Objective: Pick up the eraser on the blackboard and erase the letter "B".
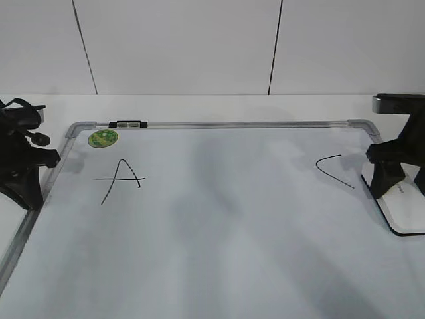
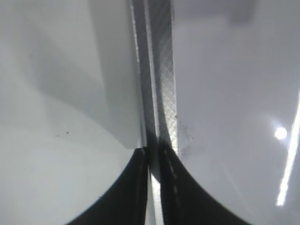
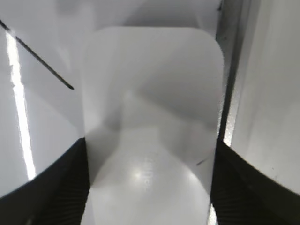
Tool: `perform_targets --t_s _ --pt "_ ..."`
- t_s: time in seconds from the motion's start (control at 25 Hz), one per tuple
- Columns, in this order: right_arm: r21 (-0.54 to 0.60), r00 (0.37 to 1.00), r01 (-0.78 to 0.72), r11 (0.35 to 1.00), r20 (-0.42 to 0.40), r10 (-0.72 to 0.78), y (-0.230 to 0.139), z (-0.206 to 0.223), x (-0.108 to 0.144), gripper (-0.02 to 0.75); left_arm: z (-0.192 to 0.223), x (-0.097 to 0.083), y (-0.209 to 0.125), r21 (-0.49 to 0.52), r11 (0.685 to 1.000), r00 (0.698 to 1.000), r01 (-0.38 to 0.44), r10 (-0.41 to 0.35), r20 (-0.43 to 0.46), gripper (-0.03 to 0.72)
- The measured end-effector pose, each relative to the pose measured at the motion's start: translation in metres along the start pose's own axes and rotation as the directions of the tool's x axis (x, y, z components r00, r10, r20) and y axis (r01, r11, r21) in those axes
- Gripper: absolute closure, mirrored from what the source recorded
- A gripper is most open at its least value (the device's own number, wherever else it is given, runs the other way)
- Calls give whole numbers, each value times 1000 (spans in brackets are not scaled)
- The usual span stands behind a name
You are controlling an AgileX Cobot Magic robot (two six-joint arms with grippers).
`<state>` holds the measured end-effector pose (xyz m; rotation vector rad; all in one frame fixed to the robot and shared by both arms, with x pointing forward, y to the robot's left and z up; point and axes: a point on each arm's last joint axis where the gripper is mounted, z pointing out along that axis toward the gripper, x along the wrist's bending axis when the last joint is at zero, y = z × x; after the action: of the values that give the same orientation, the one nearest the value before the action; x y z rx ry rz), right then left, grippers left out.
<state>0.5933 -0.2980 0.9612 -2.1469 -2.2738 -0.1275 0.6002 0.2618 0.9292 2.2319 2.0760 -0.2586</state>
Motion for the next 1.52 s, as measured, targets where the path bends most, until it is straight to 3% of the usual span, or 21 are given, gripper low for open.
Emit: perform_targets --t_s 0.92,1.2,1.52 --pt "11 999 -43 999 1 43 2 4 -1 211 0 0 0 -2 1000 1000 1 -1 1 645" --pt "28 998 -60 998 1 60 2 8 -2 130 0 0 0 -2 1000 1000 1 -1 1 645" --pt "56 999 -52 997 -1 52 14 -17 -1 130 0 0 0 -2 1000 1000 1 -1 1 645"
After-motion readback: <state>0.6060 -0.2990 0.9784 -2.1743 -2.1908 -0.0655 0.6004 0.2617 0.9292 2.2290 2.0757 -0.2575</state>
